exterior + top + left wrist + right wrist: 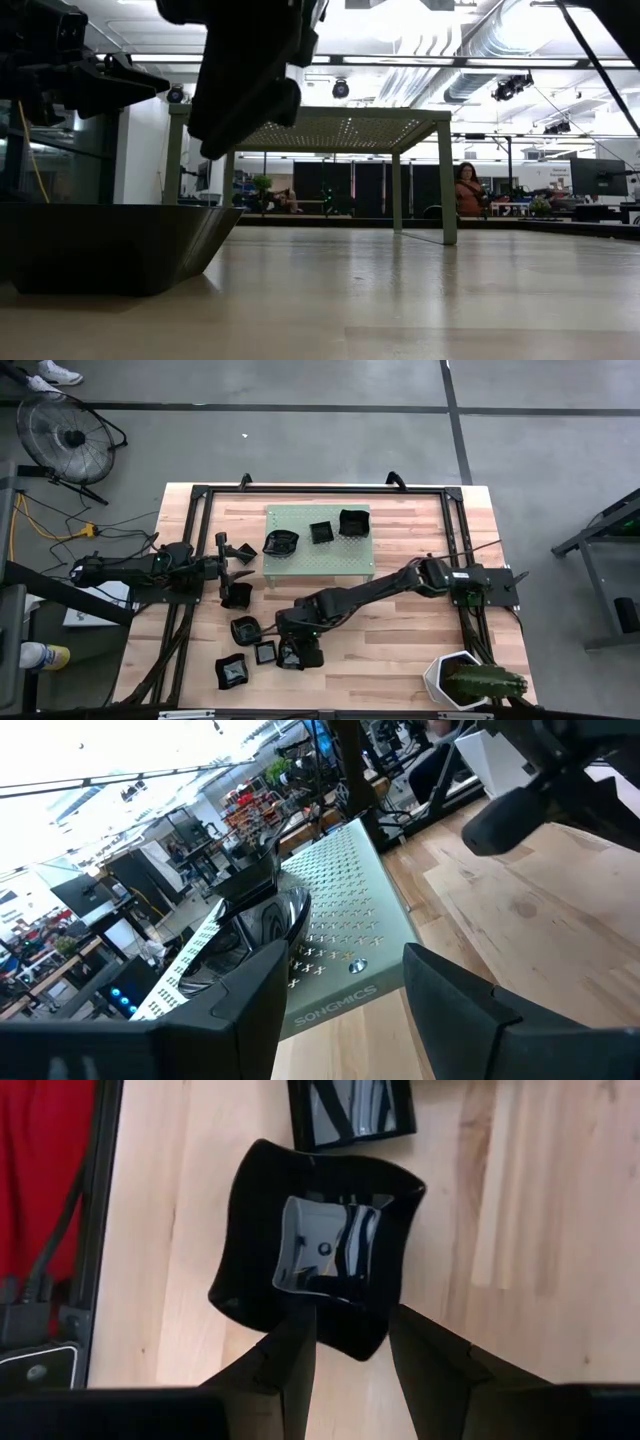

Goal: Pick & Place Mini shaped plates
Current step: Stack the distorted square plate on top of the other distorted square plates on the shelf

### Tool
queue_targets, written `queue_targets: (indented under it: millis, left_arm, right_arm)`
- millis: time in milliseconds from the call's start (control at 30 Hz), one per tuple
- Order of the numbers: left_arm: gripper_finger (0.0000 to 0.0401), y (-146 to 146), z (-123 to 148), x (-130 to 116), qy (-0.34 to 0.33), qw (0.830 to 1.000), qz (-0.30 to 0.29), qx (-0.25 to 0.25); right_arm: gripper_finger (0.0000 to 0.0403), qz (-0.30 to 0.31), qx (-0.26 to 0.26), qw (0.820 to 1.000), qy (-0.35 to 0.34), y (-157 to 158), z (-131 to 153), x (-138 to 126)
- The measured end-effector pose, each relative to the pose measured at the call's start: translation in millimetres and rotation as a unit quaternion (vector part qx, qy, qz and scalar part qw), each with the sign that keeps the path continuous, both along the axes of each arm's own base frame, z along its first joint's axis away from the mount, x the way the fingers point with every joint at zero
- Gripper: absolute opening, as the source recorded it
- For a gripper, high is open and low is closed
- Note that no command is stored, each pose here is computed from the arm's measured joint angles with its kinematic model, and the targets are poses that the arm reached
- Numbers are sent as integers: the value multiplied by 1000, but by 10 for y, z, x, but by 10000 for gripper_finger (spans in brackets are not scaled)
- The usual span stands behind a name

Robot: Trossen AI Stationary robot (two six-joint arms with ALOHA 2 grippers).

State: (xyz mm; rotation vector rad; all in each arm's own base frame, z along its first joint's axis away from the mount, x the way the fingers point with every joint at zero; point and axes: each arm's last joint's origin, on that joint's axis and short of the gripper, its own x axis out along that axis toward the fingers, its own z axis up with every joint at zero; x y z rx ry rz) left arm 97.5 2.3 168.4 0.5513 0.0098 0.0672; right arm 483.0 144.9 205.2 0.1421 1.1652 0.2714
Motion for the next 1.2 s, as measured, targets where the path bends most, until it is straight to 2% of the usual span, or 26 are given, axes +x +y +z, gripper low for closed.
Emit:
queue_targets:
  millis: [333,667,1200]
  left_arm:
    - [193,0,0,0,0,1000,0,0]
    - [193,0,0,0,0,1000,0,0]
    - [193,0,0,0,0,1000,0,0]
  right_arm:
    - [124,21,21,999,13,-41,-84,27]
    - [124,35,50,998,20,-119,-295,124]
    - [124,9,22,1000,21,-156,-277,118]
